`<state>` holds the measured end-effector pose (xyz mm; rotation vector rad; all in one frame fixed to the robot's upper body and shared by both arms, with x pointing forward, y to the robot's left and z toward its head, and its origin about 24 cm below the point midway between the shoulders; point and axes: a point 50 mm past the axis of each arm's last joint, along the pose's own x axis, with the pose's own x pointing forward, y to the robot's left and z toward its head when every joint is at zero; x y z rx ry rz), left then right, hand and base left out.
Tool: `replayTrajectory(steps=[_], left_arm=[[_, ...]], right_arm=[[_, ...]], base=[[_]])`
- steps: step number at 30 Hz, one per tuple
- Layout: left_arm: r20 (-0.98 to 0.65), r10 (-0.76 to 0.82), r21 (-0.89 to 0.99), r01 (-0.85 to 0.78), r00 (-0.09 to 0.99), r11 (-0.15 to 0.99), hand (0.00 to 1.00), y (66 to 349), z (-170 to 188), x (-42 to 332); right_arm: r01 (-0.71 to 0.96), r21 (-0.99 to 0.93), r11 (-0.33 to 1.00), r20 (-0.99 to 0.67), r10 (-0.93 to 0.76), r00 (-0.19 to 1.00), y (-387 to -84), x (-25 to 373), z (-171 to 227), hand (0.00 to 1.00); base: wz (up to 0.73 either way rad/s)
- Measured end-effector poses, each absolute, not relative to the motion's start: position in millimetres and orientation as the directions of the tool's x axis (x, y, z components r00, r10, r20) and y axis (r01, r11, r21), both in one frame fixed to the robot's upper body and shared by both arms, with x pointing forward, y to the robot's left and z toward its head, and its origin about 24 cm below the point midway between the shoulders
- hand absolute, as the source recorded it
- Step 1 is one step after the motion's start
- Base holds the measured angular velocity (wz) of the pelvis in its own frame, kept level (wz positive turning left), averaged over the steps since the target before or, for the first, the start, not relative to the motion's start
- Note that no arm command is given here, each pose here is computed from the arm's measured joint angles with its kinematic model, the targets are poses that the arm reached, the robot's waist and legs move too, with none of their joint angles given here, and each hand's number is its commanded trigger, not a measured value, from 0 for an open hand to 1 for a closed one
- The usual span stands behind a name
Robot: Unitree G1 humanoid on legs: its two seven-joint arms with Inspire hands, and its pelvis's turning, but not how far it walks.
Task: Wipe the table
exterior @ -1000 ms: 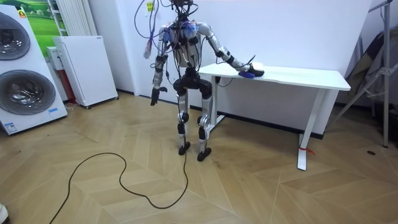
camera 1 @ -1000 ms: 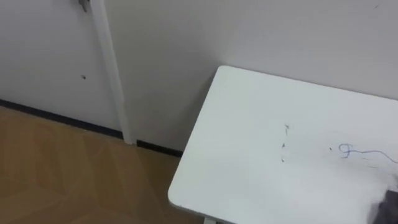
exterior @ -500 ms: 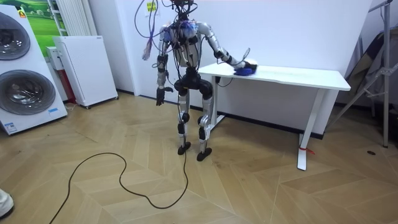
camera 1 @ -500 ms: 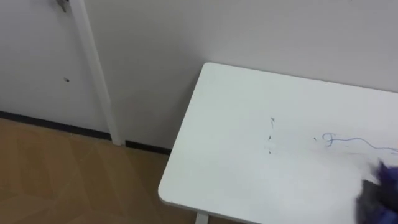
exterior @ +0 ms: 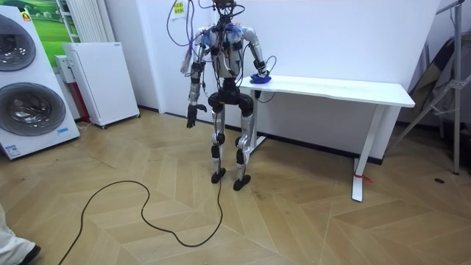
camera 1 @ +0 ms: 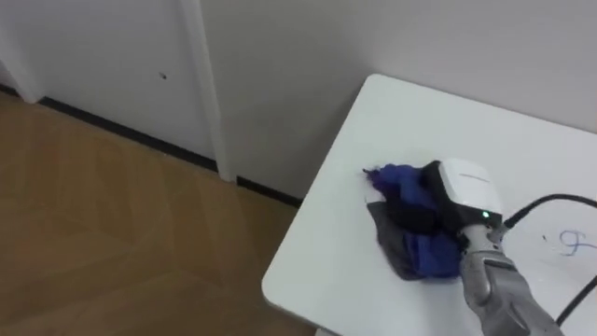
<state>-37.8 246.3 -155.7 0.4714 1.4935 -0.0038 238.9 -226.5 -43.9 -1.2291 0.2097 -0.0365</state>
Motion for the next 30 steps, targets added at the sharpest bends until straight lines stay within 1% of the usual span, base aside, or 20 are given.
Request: replayTrajectory(steps=[2,5,6,8,9,10,11,13,17,19,21,23,24,25,26,27,29,30], left_arm=[[-0.951,0.289,0.309,0.274,0.113,0.91,0.0,249,-156,-31],[-0.926,0.331,0.368,0.238,0.181,0.899,0.0,263,-152,-13],[-0.92,0.342,0.38,0.232,0.189,0.895,0.0,267,-151,-10],[-0.89,0.399,0.44,0.19,0.22,0.878,0.0,282,-146,-2],[-0.883,0.41,0.453,0.184,0.228,0.873,0.0,285,-145,2],[-0.871,0.43,0.475,0.18,0.239,0.861,0.0,291,-142,6],[-0.862,0.442,0.489,0.182,0.247,0.853,0.0,295,-140,9],[-0.854,0.453,0.502,0.176,0.257,0.847,0.0,300,-138,13],[-0.852,0.443,0.504,0.206,0.28,0.839,0.0,300,-138,23],[-0.858,0.418,0.493,0.247,0.299,0.834,0.0,294,-141,36],[-0.862,0.406,0.482,0.245,0.303,0.841,0.0,291,-143,43],[-0.872,0.396,0.466,0.244,0.288,0.851,0.0,288,-145,40],[-0.873,0.392,0.464,0.243,0.291,0.852,0.0,287,-146,40],[-0.873,0.387,0.46,0.241,0.297,0.854,0.0,286,-146,42],[-0.878,0.369,0.445,0.233,0.305,0.865,0.0,279,-148,45],[-0.879,0.364,0.441,0.235,0.309,0.866,0.0,277,-148,45],[-0.887,0.344,0.425,0.253,0.308,0.869,0.0,271,-150,41],[-0.894,0.343,0.418,0.256,0.289,0.872,0.0,270,-151,30]], right_arm=[[-0.056,-0.919,0.391,-0.148,-0.21,0.966,-237,228,-52,1.0],[0.07,-0.874,0.481,-0.17,-0.437,0.883,-275,205,-63,1.0],[0.089,-0.868,0.489,-0.174,-0.468,0.867,-280,202,-64,1.0],[0.173,-0.864,0.472,-0.16,-0.585,0.795,-308,190,-62,1.0],[0.196,-0.864,0.464,-0.155,-0.616,0.773,-316,185,-61,1.0],[0.231,-0.861,0.452,-0.161,-0.675,0.72,-327,174,-63,1.0],[0.244,-0.862,0.445,-0.182,-0.72,0.67,-334,160,-69,1.0],[0.224,-0.872,0.435,-0.212,-0.748,0.629,-338,145,-76,1.0],[0.21,-0.866,0.453,-0.24,-0.746,0.621,-329,140,-83,1.0],[0.207,-0.854,0.478,-0.248,-0.722,0.646,-313,153,-85,1.0],[0.166,-0.859,0.484,-0.245,-0.674,0.697,-301,175,-80,1.0],[0.074,-0.89,0.45,-0.192,-0.516,0.835,-274,228,-58,1.0],[0.064,-0.901,0.428,-0.159,-0.466,0.871,-267,241,-49,1.0],[0.07,-0.919,0.387,-0.088,-0.377,0.922,-253,263,-31,1.0],[0.096,-0.932,0.35,-0.025,-0.326,0.945,-249,277,-16,1.0],[0.104,-0.936,0.335,-0.008,-0.318,0.948,-249,280,-12,1.0],[0.095,-0.949,0.302,-0.006,-0.318,0.948,-255,278,-12,1.0],[0.076,-0.954,0.291,-0.027,-0.334,0.942,-260,273,-15,1.0]], base=[[-0.07],[-0.18],[-0.39],[-0.38],[0.0],[0.28],[0.29],[0.07],[0.18],[-0.02],[-0.58],[-0.92],[-0.56],[0.12],[0.46],[0.82],[0.84],[0.85]])
